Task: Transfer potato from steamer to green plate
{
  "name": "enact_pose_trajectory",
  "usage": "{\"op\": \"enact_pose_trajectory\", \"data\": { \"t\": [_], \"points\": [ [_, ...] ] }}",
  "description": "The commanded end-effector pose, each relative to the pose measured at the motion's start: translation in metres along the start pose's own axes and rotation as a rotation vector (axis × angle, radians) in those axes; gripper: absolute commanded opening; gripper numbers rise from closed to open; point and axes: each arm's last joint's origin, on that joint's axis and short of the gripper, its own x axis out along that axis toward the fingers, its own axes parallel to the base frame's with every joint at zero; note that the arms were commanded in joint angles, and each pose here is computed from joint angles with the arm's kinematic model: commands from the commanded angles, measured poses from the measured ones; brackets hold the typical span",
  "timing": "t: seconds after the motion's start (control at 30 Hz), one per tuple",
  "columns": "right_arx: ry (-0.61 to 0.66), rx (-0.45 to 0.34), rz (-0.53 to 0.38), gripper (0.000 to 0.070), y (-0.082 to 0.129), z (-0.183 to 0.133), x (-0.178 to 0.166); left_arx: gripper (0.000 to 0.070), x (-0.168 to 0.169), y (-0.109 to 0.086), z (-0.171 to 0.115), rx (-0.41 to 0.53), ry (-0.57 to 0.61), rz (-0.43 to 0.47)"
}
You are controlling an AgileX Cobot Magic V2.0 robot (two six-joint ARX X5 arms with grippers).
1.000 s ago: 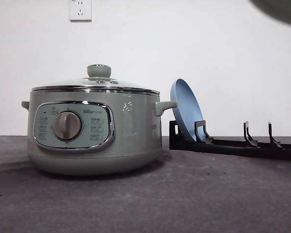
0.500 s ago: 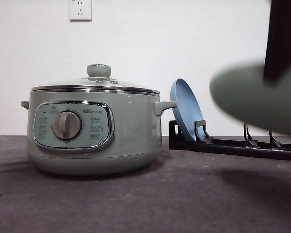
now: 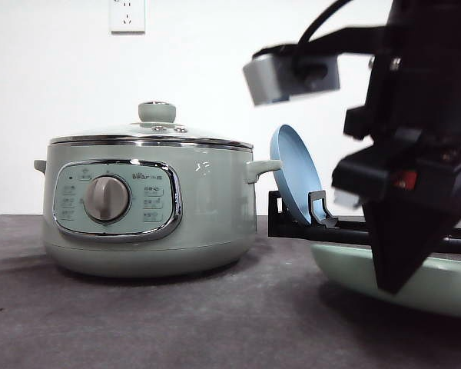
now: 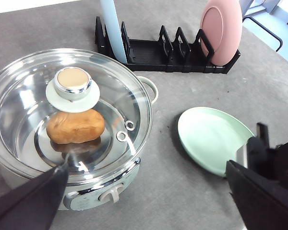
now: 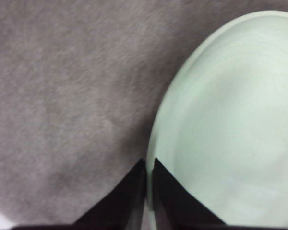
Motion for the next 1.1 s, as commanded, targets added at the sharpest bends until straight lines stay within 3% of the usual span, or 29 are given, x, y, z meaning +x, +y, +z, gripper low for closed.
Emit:
{"op": "enact_pose_trajectory", "data": {
  "t": [0.0,0.07,0.13,0.27,0.37,0.47,0.7,0.9,1.07],
  "points": [
    [0.003,-0.003,0.025,0.0005,0.005,0.002,0.003,0.066,-0.003,-0.002,0.006,0.019,-0.025,-0.01],
    [-0.006,0.002,0.037,0.0019,0.006,0.003,0.004,0.066,-0.002,-0.002,0.006,0.018,-0.025,-0.01],
    [-0.022,0.009,0.047,0.01,0.007,0.005,0.003,0.066,-0.003,-0.002,0.006,0.019,-0.025,-0.01],
    [-0.042,0.04,0.07,0.0428,0.003,0.01,-0.006,0.066,-0.002,-0.002,0.006,0.02,-0.025,-0.01],
    [-0.072,0.087,0.141,0.0569,-0.004,0.017,-0.02,0.066,-0.002,-0.002,0.006,0.022,-0.026,-0.01],
    [-0.127,0.146,0.211,0.0619,-0.019,0.025,-0.04,0.066,-0.003,-0.002,0.008,0.027,-0.037,-0.009],
    [-0.337,0.294,0.251,0.0626,-0.076,0.024,-0.095,0.066,-0.002,-0.002,0.011,0.054,-0.068,-0.008],
    [-0.562,0.399,0.245,0.0626,-0.123,-0.011,-0.138,0.066,0.005,0.001,0.011,0.05,-0.043,-0.005],
    [-0.648,0.448,0.206,0.0625,-0.135,-0.049,-0.163,0.066,0.013,0.005,0.012,0.043,-0.02,-0.005]
  ]
}}
